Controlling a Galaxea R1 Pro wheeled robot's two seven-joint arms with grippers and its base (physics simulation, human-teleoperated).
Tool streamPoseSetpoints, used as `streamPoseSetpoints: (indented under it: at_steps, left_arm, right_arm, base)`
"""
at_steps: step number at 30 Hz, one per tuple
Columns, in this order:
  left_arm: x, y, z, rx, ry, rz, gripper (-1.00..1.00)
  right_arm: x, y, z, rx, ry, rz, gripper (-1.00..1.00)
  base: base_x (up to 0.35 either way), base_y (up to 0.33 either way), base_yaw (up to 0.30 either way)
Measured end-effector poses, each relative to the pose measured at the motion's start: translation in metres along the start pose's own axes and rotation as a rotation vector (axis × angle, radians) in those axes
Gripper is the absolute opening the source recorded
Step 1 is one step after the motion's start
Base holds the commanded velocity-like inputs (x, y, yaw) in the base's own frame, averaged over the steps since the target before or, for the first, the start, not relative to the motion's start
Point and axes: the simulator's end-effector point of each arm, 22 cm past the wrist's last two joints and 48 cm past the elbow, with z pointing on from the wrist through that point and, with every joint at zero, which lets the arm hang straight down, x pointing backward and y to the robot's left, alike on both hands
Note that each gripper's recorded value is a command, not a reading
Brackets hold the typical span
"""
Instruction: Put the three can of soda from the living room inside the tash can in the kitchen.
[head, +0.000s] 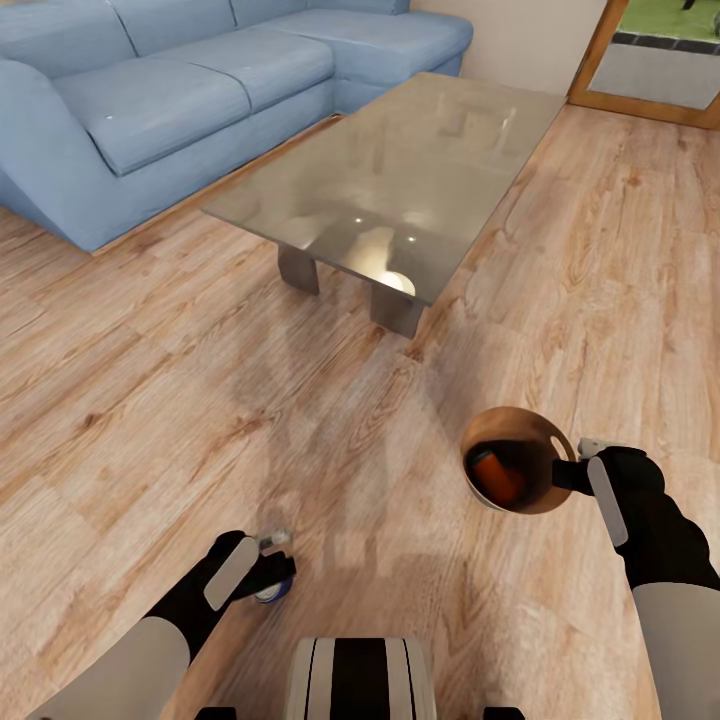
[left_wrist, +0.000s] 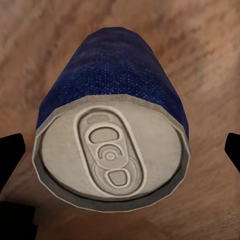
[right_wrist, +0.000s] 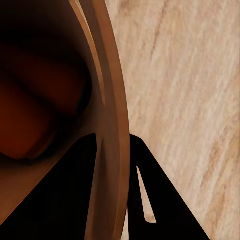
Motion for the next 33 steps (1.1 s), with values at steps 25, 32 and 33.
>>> streamPoseSetpoints:
  at_steps: [25, 32, 33]
  left_arm:
    - [-0.0004, 0.0038, 0.0045, -0.005, -0.022, -0.019, 1.0]
    - [0.0016, 0.0038, 0.0056, -0.005, -0.019, -0.019, 1.0]
    - [0.0026, 0.0041, 0.0062, -0.005, -0.017, -0.019, 1.0]
  right_arm:
    - [0.001, 0.0, -0.0001, -0.001, -0.006, -0.002, -1.0]
    - [0.0013, -0.0001, -0.0002, -0.001, -0.007, -0.003, -1.0]
    - [0.0013, 0.0, -0.0002, -0.001, -0.008, -0.003, -1.0]
  base:
    - [0.0, 0.0, 0.0]
    - [0.0, 0.0, 0.0]
    - [0.0, 0.0, 0.0]
